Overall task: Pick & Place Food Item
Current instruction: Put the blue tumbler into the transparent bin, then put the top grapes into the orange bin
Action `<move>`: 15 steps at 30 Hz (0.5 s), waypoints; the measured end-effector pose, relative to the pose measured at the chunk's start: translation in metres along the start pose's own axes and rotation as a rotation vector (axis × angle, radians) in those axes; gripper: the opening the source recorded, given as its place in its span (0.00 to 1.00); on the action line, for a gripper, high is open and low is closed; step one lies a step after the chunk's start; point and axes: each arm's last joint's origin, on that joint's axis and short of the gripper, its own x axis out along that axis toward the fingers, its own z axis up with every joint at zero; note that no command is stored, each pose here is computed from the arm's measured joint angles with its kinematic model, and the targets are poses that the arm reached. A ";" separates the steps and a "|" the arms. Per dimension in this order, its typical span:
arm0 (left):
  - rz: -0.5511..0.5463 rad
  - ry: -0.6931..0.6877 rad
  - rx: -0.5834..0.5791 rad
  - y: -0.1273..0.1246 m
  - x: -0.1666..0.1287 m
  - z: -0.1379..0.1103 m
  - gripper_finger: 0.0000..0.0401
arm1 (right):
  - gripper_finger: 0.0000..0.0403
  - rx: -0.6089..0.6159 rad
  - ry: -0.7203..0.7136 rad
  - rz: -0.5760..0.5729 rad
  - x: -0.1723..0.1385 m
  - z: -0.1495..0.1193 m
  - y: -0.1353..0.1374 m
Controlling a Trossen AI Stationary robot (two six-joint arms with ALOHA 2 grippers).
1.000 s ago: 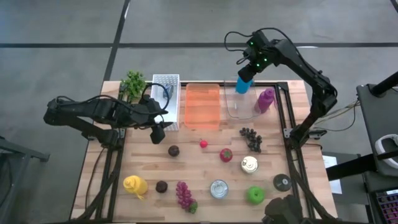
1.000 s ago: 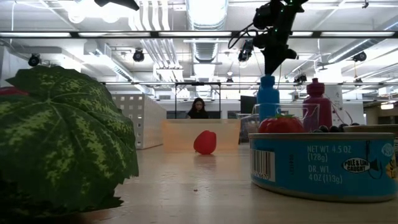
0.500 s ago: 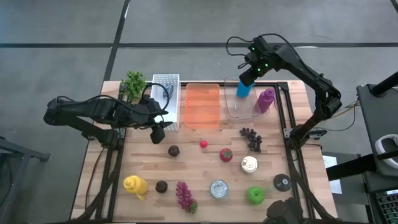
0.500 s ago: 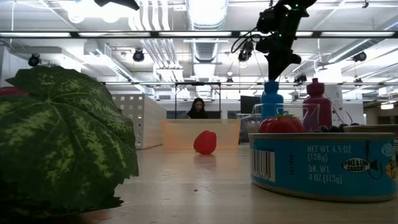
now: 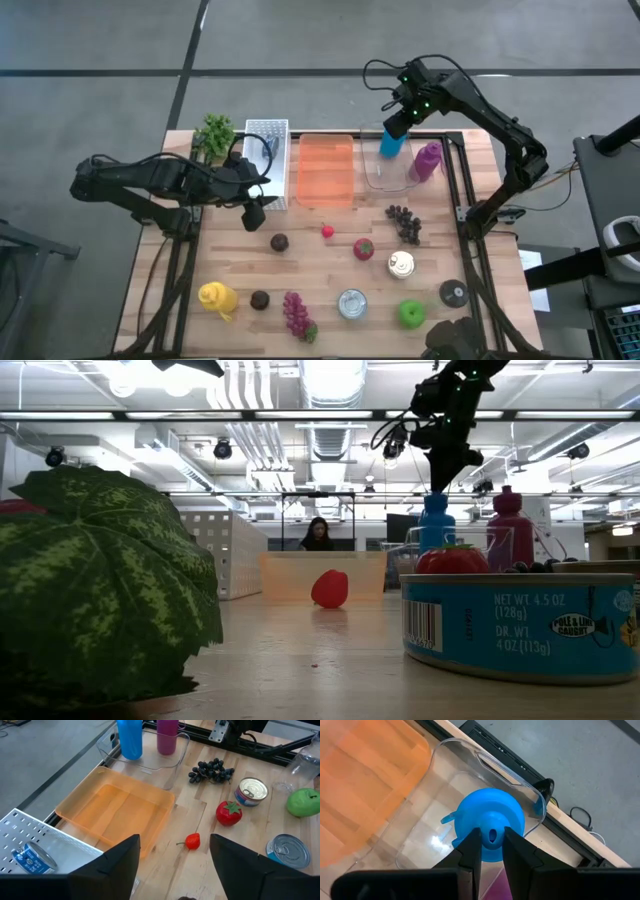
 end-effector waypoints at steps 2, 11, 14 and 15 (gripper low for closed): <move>0.000 0.000 0.000 0.000 0.000 0.000 0.62 | 0.17 0.000 0.002 0.000 0.000 0.000 0.000; 0.000 0.000 0.000 0.000 0.000 0.000 0.62 | 0.34 0.007 0.010 -0.002 0.000 -0.001 0.000; 0.000 0.000 0.000 0.000 0.000 0.000 0.61 | 0.39 0.007 0.012 -0.004 0.000 -0.001 0.000; 0.000 0.000 0.000 0.000 0.000 0.000 0.60 | 0.40 0.007 0.012 -0.005 0.000 -0.001 0.000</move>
